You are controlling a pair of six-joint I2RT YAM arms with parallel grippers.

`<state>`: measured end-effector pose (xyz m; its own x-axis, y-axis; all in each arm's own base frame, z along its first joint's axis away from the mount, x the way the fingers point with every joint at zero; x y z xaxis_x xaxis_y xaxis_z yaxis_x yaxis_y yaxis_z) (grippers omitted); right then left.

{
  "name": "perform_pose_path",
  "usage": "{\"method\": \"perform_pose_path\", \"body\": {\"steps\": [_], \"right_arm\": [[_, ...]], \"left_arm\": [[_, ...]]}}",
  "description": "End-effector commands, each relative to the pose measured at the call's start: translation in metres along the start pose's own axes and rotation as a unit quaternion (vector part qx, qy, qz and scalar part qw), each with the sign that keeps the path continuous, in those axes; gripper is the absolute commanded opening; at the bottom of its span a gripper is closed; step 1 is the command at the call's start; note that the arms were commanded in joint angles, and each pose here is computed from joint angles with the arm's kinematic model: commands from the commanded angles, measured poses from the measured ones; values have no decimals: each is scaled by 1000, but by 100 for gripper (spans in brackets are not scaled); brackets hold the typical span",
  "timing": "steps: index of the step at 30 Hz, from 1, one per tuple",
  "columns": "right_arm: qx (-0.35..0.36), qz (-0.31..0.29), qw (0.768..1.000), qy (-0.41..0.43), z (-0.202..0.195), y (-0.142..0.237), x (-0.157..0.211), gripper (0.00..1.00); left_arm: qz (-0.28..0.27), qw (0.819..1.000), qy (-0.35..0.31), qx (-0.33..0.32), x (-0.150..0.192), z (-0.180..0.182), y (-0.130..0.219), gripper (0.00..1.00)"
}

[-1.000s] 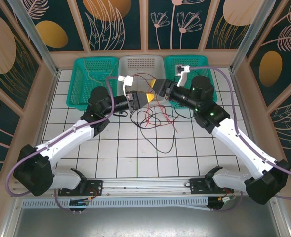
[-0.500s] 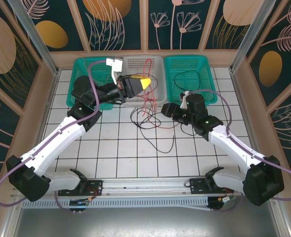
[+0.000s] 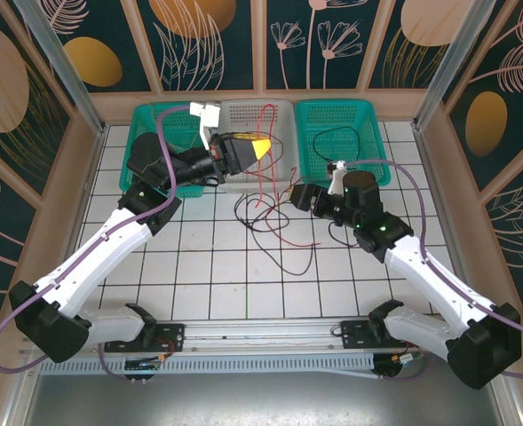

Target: Untangle the cables

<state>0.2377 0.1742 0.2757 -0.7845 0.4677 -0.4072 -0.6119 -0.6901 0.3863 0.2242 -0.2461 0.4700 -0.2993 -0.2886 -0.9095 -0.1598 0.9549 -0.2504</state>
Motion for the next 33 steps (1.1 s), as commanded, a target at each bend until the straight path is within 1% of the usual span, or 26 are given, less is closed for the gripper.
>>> {"method": "perform_pose_path", "body": {"steps": [1,6,10,14,19,20,21,22,24,25,26,28,30,33], "right_arm": [[-16,-9,1000,16,10,2,-4,66],[-52,-34,997,33,28,16,-6,66],[-32,-59,995,68,33,34,-11,67],[0,-69,993,100,30,50,-10,70],[7,-72,993,95,26,55,-9,71],[13,-80,993,91,24,54,-10,71],[27,-89,992,86,21,54,-12,71],[52,-103,990,80,14,52,-15,71],[100,-122,985,67,2,51,-20,71],[113,-123,984,64,-3,49,-19,71],[126,-132,982,55,-10,50,-25,71],[133,-132,981,48,-17,49,-24,70],[138,-129,981,44,-21,48,-23,70],[139,-122,982,38,-25,47,-19,70]], "left_arm": [[-16,999,-29,24,-17,-16,0,0],[-19,999,-30,23,-19,-18,1,0],[-18,999,-33,22,-19,-18,2,0],[-15,999,-34,24,-18,-18,1,0],[-15,999,-39,15,-16,-14,0,0],[-13,999,-42,1,-16,-10,-1,0],[-14,998,-47,-27,-18,-4,-1,0],[-12,995,-48,-81,-17,8,0,0],[-21,982,-55,-179,-22,28,5,0],[-31,974,-55,-218,-26,38,9,0],[-40,967,-50,-248,-29,47,13,0],[-53,952,-33,-301,-35,70,20,0],[-60,947,-23,-316,-38,88,21,0],[-72,950,-33,-303,-39,105,15,0]]}}
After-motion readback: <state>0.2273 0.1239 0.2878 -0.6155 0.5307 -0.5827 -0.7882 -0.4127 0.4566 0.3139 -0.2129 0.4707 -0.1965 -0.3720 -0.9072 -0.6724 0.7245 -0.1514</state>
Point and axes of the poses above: each hand's point on the last joint's axis, 136 mm out from that joint toward the fingers, its own y axis back along the fingers, its own z axis along the line the jaws close on, x = y × z, the point moved 7 cm from there along y, back along the fingers, and after that the axes turned 15 degrees about -y, right-handed, at the moved point
